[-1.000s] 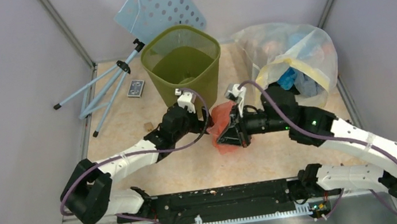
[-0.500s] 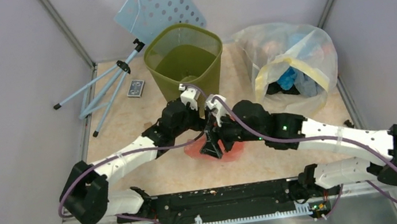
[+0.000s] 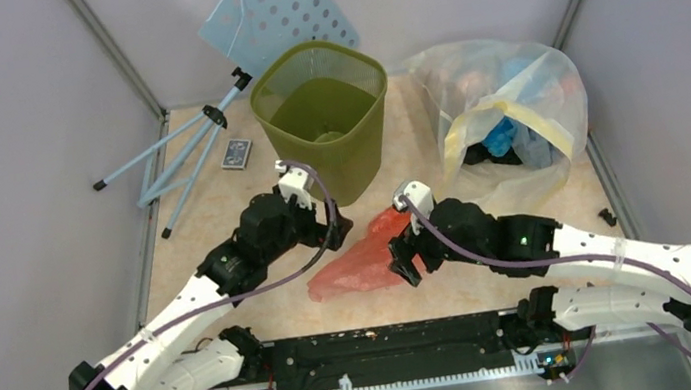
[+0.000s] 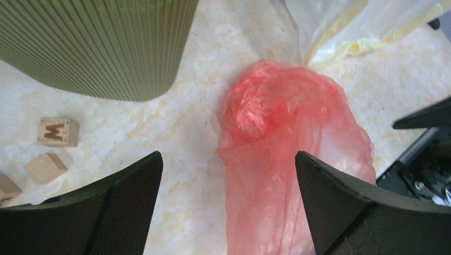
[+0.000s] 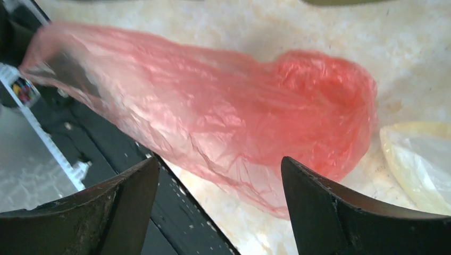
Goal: Put the trash bags into the trash bin
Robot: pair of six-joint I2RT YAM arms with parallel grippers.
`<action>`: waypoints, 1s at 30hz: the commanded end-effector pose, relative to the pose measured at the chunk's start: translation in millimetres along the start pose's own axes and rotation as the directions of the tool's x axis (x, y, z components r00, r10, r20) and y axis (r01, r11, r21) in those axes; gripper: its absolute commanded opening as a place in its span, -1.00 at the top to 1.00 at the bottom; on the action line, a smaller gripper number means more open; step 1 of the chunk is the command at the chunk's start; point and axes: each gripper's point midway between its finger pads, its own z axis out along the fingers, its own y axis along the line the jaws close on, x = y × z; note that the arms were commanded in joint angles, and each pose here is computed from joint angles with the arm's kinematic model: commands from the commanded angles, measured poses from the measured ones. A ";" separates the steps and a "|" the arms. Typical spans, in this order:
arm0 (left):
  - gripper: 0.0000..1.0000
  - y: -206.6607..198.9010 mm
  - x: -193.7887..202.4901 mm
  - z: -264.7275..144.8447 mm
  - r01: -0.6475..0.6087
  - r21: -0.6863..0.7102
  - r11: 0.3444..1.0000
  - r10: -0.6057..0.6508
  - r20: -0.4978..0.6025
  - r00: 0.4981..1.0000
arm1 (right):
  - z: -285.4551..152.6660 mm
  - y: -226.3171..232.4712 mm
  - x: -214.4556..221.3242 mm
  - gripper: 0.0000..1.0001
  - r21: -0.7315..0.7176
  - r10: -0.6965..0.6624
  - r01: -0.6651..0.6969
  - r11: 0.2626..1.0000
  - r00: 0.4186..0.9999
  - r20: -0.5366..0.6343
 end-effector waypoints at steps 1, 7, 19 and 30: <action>-0.98 -8.7 6.2 -19.3 0.009 0.040 0.999 -0.007 -0.069 0.998 | -0.6 6.6 19.0 -0.69 -0.079 -0.087 0.084 0.993 0.996 -0.029; -0.97 -6.7 16.7 -26.9 0.055 0.023 0.998 -0.052 -0.098 0.994 | 28.5 4.7 37.2 -0.73 -0.059 -0.141 0.134 0.989 0.982 -0.122; -0.97 -16.9 -34.8 -61.5 -0.016 0.032 0.999 0.016 -0.016 1.000 | 34.4 1.1 -35.4 1.00 0.077 -0.030 0.025 0.997 0.998 0.056; -0.97 -67.7 -76.0 -102.9 -0.168 0.294 0.941 0.123 0.165 0.979 | 17.3 -21.6 -74.1 1.00 0.057 0.437 -0.438 0.897 0.899 0.033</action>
